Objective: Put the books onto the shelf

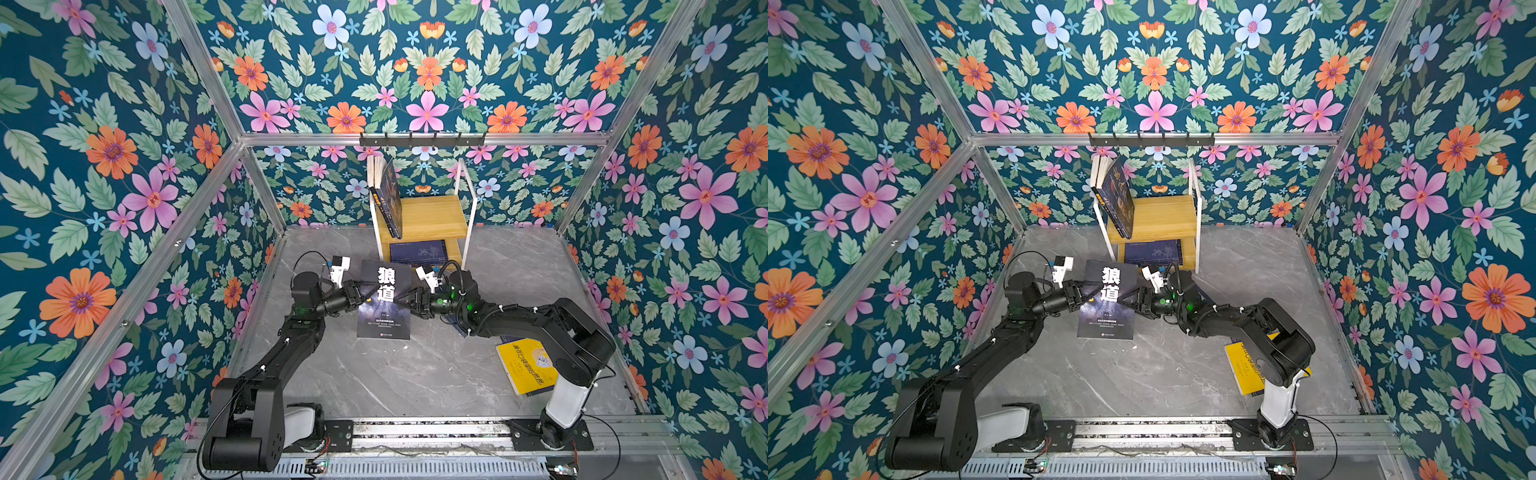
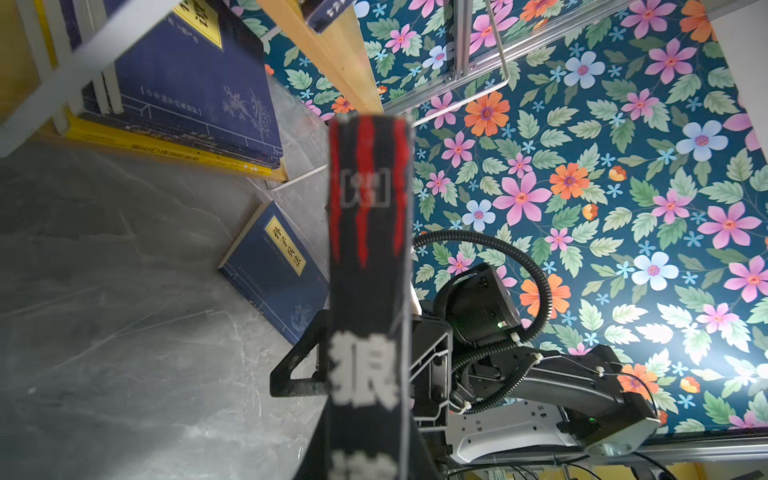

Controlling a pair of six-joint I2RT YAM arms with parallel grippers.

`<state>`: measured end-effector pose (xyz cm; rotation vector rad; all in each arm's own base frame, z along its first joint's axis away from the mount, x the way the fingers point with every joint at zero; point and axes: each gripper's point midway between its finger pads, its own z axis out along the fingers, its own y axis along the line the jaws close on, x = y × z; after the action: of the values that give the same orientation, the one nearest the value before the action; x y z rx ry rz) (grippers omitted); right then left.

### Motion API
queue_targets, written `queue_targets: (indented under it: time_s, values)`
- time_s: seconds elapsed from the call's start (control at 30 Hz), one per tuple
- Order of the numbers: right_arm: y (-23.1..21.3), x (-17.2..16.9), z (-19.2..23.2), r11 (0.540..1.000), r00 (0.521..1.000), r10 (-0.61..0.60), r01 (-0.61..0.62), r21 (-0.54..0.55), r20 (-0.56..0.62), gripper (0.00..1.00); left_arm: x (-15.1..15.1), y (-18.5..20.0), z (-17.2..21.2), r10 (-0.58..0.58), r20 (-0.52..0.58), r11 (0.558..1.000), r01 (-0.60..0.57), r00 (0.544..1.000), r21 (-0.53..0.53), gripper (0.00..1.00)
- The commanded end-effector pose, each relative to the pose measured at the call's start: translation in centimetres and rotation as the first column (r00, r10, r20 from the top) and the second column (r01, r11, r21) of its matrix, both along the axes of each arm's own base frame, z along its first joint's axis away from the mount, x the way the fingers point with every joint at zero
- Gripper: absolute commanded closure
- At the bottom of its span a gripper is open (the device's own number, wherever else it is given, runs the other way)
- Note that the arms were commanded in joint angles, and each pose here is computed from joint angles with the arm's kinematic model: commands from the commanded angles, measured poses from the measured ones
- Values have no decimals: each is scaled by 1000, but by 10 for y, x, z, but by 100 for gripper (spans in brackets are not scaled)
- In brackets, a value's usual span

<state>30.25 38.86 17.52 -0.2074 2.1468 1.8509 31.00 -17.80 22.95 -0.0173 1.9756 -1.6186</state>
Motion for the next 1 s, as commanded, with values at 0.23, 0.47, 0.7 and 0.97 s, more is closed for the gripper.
queue_targets:
  time_s: [0.23, 0.47, 0.7, 0.97]
  values:
    - [5, -8, 48, 979, 993, 64, -82, 189, 99, 86, 0, -1, 10, -26, 58, 1000, 26, 998, -3, 92]
    - [-5, -20, 52, 982, 983, 91, -116, 152, 160, 100, 7, 11, 6, -11, 116, 997, 2, 993, 79, 28]
    - [-31, -47, 45, 981, 926, 184, -151, -121, 330, 100, 10, 29, -17, -34, 219, 956, -32, 975, 290, 9]
    - [-69, -90, 32, 905, 783, 381, -207, -372, 492, 100, 9, 39, -25, -139, 283, 864, -23, 949, 503, 0]
